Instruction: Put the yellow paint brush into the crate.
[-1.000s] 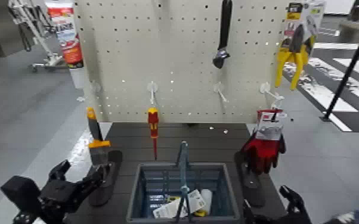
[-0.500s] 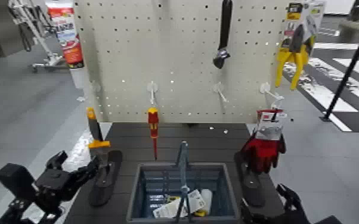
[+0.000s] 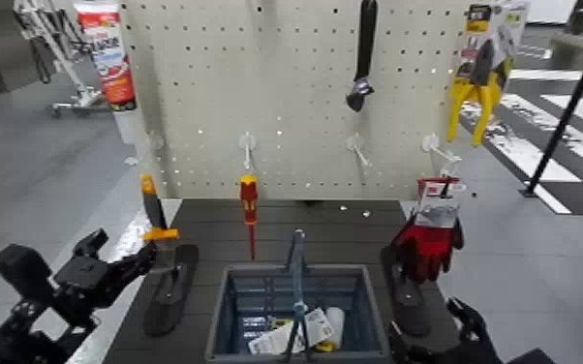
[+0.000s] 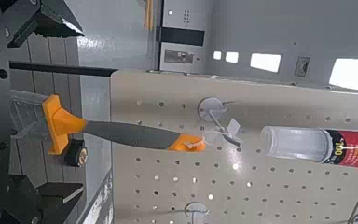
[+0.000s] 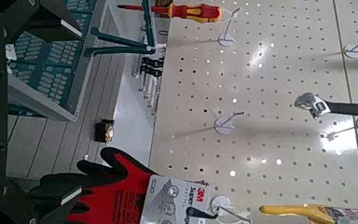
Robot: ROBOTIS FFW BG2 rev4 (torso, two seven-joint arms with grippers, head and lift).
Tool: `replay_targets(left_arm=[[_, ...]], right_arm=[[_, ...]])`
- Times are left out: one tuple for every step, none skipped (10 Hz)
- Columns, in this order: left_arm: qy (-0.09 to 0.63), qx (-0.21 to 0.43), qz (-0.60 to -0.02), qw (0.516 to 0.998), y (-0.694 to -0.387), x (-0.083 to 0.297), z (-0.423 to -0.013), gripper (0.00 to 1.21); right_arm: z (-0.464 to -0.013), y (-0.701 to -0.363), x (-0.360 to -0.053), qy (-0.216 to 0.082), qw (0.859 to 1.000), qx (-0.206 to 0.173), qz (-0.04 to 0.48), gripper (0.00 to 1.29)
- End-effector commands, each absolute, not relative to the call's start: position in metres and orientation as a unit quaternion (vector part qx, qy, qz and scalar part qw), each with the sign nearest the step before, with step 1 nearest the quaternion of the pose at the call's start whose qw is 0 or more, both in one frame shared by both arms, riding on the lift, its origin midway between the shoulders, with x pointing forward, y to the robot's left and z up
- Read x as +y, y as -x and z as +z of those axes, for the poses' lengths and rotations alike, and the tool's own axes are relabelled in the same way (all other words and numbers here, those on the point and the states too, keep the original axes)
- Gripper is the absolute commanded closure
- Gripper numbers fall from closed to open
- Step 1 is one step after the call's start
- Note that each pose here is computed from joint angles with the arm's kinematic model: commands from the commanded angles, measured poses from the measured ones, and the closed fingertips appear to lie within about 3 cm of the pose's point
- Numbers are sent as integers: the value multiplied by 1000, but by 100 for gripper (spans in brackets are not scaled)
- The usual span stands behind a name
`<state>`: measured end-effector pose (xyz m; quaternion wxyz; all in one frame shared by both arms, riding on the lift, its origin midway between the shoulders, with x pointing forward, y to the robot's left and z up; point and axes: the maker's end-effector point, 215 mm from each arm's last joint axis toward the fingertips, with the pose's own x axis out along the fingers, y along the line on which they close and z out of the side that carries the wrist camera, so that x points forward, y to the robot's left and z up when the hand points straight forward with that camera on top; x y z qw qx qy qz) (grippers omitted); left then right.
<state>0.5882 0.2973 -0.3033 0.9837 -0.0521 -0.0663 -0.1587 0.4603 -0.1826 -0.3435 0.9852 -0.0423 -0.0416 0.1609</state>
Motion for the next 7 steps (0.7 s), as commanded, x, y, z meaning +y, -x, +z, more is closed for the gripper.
replay_targets(left_arm=[[52, -67, -169, 982, -599, 299, -301, 14], [51, -67, -173, 981, -603, 299, -300, 14], [53, -69, -179, 980, -608, 299, -297, 14], [51, -67, -191, 978, -613, 296, -297, 14], [52, -68, -197, 977, -617, 294, -295, 14], [53, -68, -203, 975, -622, 292, -292, 14], [51, -65, -211, 974, -626, 289, -293, 14]], right_arm=[[-343, -461, -182, 41, 985, -43, 162, 15], [-344, -461, -181, 41, 985, -42, 162, 15], [-343, -462, -180, 41, 985, -44, 163, 15], [-343, -461, -179, 40, 985, -44, 164, 15], [-343, -461, -179, 39, 985, -44, 164, 15], [-342, -462, -178, 39, 984, -44, 165, 15], [-342, -462, -177, 39, 984, -44, 166, 15]])
